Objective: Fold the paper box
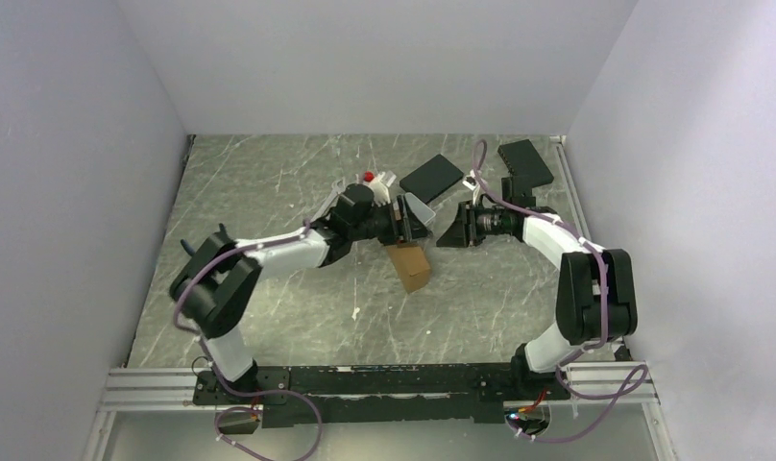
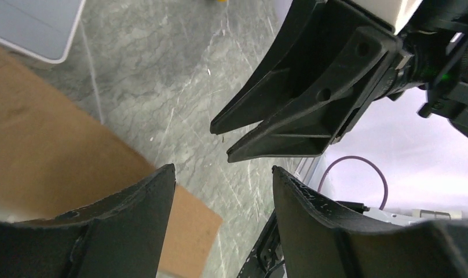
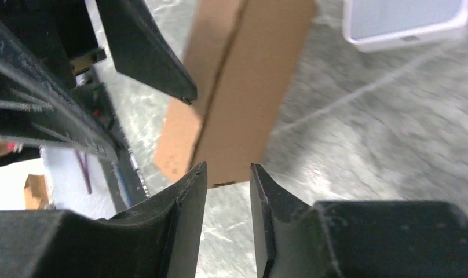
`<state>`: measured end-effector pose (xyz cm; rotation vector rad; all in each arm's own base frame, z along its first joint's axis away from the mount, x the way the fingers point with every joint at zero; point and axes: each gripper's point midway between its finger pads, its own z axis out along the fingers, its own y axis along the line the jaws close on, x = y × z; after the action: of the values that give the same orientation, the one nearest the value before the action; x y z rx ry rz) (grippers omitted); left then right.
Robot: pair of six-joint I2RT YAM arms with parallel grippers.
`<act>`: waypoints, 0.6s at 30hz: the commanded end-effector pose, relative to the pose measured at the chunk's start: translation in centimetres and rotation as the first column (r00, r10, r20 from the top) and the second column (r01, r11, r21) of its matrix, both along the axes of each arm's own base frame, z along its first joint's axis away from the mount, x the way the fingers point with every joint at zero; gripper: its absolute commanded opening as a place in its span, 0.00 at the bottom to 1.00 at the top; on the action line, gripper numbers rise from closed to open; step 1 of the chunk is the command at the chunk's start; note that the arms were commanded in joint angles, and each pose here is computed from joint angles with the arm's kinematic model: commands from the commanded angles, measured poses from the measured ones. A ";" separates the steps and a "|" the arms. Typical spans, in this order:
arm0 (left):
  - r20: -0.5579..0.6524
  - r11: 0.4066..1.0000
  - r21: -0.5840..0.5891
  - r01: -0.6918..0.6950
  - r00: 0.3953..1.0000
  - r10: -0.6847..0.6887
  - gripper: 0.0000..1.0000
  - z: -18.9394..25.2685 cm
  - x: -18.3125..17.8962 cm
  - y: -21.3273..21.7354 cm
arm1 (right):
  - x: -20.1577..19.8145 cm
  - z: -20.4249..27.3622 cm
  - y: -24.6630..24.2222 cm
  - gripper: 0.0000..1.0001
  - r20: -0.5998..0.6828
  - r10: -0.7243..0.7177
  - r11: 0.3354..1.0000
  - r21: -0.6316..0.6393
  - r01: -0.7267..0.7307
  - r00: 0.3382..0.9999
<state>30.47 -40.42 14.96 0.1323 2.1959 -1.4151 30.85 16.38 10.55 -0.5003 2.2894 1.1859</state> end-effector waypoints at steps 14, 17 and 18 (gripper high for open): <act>0.234 0.940 0.088 -0.330 0.924 0.303 0.73 2.6 -7.5 15.5 | -0.9 -2.3 4.2 0.47 -0.091 0.080 0.997 0.001 -0.080 0.993; 0.221 0.936 0.095 -0.339 0.924 0.312 0.73 1.8 -8.2 16.3 | -0.3 -3.6 2.4 0.31 -0.124 0.015 0.999 -0.048 -0.021 0.992; 0.219 0.936 0.100 -0.338 0.925 0.311 0.73 1.7 -8.3 16.4 | -0.2 -4.0 1.8 0.28 -0.131 -0.002 0.998 -0.064 -0.006 0.991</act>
<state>22.01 -24.86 16.14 0.0130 2.0564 -1.0389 28.12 21.14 8.93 -0.5462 2.3619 1.4112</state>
